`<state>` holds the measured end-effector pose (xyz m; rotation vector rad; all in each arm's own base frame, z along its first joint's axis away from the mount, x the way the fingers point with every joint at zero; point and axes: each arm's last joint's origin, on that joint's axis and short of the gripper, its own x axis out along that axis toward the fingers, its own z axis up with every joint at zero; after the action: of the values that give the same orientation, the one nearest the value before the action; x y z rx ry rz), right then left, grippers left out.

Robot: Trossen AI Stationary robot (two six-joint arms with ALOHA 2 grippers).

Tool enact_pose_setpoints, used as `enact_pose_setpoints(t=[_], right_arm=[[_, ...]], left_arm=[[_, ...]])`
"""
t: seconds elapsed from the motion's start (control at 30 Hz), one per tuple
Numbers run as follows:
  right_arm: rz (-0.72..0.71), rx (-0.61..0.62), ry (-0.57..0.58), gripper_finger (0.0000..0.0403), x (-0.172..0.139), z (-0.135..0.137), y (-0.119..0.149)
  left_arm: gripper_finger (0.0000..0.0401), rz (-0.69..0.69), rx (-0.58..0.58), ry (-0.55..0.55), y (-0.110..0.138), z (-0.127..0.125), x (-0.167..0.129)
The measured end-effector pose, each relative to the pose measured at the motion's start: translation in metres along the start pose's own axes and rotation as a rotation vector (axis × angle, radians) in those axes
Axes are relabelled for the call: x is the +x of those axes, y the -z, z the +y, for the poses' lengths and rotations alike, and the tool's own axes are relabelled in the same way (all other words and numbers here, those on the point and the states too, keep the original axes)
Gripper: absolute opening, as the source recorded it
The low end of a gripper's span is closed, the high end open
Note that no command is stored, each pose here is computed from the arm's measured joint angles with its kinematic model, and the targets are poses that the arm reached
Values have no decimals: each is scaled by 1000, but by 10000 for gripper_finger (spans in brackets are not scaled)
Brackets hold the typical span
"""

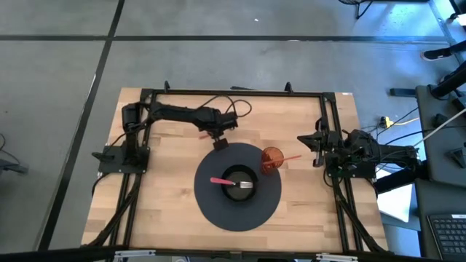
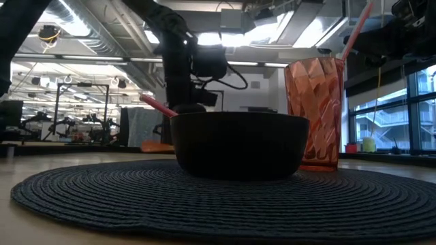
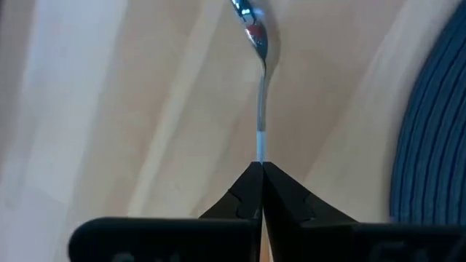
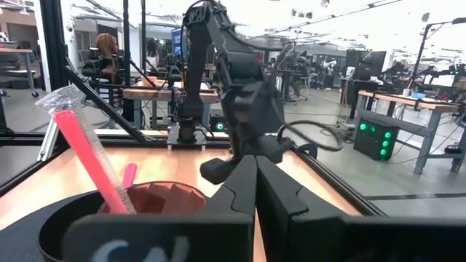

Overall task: Pick & Place Utensil
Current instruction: Put the orange spoon into the black bowl

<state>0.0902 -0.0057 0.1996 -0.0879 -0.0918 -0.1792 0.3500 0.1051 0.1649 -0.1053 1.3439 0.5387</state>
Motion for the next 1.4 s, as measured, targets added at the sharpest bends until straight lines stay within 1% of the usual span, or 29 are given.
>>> enact_pose_setpoints(t=[0.27, 0.37, 0.47, 0.63, 0.77, 0.83, 0.9, 1.0, 1.07, 1.27, 1.33, 1.4], right_arm=[[8, 12, -1, 5, 0, 0, 1], [11, 14, -1, 5, 0, 0, 1], [13, 20, -3, 5, 0, 0, 1], [14, 34, -7, 5, 0, 0, 1], [18, 36, -12, 5, 0, 0, 2], [21, 35, -12, 5, 0, 1, 2], [21, 36, -12, 5, 0, 0, 2], [21, 36, -12, 5, 0, 0, 2], [21, 36, -12, 5, 0, 1, 2], [37, 34, -14, 5, 0, 1, 4], [38, 33, -14, 5, 0, 1, 4], [40, 33, -14, 5, 0, 1, 4]], left_arm=[[2, 63, -2, -8, 20, -11, 13], [1, 74, -5, -11, 24, -12, 15], [3, 51, -7, -47, 22, -11, 15], [9, 16, 33, -10, 13, -12, 8], [24, -31, 47, 2, 2, -16, -3], [38, -61, 76, -14, -4, -18, -9], [57, -86, 115, -53, -9, -18, -14], [95, -111, 159, -138, -13, -16, -19], [124, -109, 162, -157, -14, -12, -18], [212, -43, 152, -63, -8, 9, -4], [234, -39, 124, -44, -8, 18, 0], [250, -28, 101, 9, -8, 25, 4]])
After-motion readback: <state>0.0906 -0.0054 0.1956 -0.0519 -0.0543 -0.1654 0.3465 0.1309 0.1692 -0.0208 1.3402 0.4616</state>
